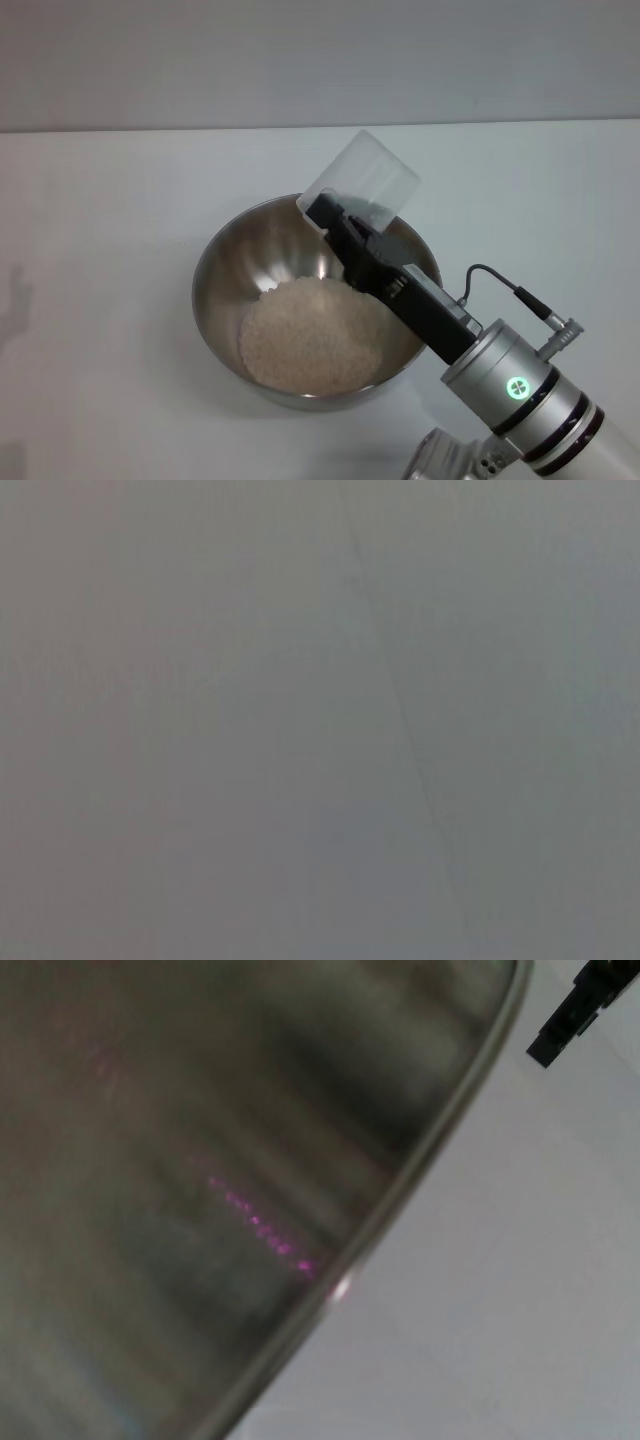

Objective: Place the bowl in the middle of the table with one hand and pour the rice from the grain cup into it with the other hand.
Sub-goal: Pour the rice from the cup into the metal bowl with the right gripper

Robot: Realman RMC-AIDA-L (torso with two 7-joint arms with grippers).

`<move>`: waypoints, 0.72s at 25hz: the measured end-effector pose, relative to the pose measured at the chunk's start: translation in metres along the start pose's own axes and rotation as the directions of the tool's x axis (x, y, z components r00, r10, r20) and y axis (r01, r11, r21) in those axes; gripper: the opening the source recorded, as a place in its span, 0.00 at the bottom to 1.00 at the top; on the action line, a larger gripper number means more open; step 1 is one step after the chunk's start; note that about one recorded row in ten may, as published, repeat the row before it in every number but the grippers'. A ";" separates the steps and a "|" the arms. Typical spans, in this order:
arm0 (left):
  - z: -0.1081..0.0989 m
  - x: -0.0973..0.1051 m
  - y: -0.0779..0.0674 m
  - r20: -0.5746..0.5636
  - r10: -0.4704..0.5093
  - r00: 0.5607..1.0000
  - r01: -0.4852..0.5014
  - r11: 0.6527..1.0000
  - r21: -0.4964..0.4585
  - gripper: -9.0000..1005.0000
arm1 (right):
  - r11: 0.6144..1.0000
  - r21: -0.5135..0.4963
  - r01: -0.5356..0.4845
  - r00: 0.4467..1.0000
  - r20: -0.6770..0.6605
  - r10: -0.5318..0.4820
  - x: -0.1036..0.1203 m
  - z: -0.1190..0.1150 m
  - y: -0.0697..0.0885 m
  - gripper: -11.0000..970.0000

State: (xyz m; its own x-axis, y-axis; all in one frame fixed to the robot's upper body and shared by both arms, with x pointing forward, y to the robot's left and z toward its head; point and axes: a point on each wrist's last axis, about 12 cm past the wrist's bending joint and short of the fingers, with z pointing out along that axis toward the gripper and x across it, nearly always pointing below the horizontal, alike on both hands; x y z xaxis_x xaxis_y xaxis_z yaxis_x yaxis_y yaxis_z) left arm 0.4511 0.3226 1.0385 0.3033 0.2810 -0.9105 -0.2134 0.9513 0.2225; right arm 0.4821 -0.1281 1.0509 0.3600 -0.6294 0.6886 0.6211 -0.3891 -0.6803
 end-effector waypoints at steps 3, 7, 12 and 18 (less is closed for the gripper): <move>0.000 0.000 0.000 -0.001 0.001 1.000 -0.001 1.000 0.001 0.68 | 1.000 0.003 0.009 1.000 0.007 -0.009 -0.001 -0.001 -0.001 0.02; -0.002 0.000 0.000 -0.003 0.001 1.000 -0.001 1.000 0.004 0.68 | 0.998 0.000 0.062 0.998 0.016 -0.062 -0.002 -0.001 0.000 0.02; -0.002 0.000 0.000 -0.003 0.001 1.000 -0.001 1.000 0.003 0.68 | 0.995 0.015 0.103 0.994 0.034 -0.103 -0.004 -0.001 -0.001 0.02; -0.002 0.000 0.000 -0.003 0.001 1.000 -0.001 1.000 0.004 0.68 | 0.999 0.019 -0.049 0.999 0.012 0.049 -0.004 0.002 -0.007 0.02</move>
State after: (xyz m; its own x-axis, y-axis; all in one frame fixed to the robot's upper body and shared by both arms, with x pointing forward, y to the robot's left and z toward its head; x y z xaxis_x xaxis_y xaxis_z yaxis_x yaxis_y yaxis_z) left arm 0.4492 0.3225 1.0375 0.2999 0.2819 -0.9114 -0.2105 0.9513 0.2250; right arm 0.4779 -0.1213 1.0528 0.3982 -0.6393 0.6578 0.6156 -0.3453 -0.7084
